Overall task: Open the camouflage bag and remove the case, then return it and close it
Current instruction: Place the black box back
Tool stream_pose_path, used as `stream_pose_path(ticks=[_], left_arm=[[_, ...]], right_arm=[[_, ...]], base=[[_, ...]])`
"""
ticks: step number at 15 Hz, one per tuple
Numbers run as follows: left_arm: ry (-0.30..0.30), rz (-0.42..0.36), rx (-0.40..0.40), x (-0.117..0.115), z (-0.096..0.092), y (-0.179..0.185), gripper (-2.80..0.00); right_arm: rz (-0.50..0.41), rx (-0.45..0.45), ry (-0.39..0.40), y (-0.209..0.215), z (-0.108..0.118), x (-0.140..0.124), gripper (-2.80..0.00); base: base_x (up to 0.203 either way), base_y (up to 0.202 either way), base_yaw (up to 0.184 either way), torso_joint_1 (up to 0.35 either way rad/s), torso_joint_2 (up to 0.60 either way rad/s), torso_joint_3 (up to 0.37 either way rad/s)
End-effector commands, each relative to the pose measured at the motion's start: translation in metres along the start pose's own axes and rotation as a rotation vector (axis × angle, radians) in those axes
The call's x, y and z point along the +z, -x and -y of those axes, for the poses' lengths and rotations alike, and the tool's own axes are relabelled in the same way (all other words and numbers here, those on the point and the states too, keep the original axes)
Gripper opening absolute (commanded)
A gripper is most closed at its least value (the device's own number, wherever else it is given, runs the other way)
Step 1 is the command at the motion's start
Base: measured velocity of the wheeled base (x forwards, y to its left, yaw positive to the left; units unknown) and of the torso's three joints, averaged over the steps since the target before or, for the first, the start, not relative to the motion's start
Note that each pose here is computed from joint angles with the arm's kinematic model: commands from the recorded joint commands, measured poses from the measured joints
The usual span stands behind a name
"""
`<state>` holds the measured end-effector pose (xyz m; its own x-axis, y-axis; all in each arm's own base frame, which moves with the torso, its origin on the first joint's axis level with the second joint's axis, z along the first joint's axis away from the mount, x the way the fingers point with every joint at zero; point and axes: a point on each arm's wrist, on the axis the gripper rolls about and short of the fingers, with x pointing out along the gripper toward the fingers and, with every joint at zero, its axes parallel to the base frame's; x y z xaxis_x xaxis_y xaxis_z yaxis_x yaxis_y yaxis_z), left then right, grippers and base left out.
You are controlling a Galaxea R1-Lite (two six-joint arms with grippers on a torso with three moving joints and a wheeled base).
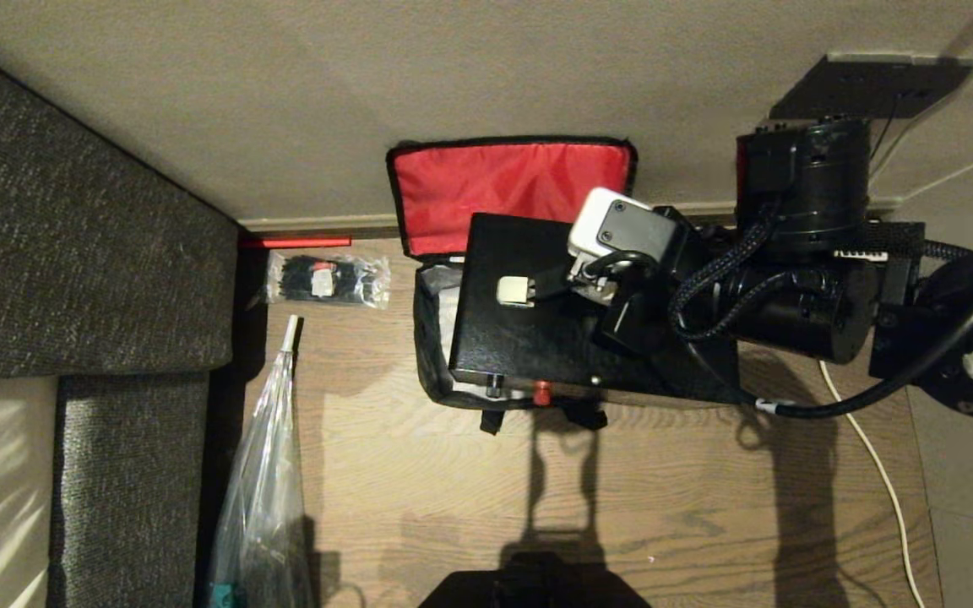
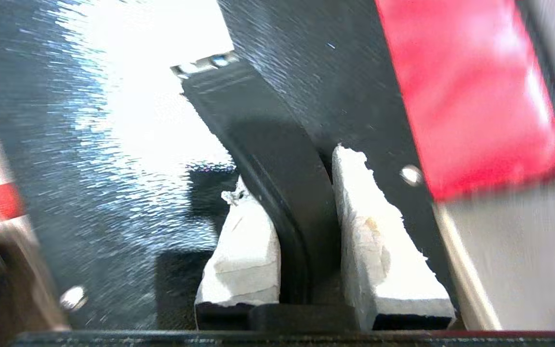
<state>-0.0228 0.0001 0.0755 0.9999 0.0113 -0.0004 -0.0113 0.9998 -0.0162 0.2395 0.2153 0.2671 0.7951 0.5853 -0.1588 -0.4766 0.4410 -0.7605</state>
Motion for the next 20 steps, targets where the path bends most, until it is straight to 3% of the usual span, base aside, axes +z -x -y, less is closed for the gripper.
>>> stream_pose_path(ticks=[1, 4, 9, 20], left_arm=[[0.001, -0.001, 0.001, -0.001, 0.000, 0.000, -2.80], [0.001, -0.001, 0.001, -0.001, 0.000, 0.000, -2.80], [0.001, -0.001, 0.001, -0.001, 0.000, 0.000, -2.80], [0.001, -0.001, 0.001, -0.001, 0.000, 0.000, -2.80]], right_arm=[[0.100, 0.077, 0.007, -0.007, -0.001, 0.003, -2.80], [0.220, 0.202, 0.009, -0.019, -0.007, 0.000, -2.80], [0.336, 0.358, 0.000, -0.038, -0.013, -0.013, -2.80], [0.328, 0.359, -0.033, -0.075, 0.020, -0.072, -2.80]], base=[[0.000, 0.000, 0.000, 0.000, 0.00, 0.000], [0.000, 0.000, 0.000, 0.000, 0.00, 0.000], [0.000, 0.000, 0.000, 0.000, 0.00, 0.000], [0.000, 0.000, 0.000, 0.000, 0.00, 0.000]])
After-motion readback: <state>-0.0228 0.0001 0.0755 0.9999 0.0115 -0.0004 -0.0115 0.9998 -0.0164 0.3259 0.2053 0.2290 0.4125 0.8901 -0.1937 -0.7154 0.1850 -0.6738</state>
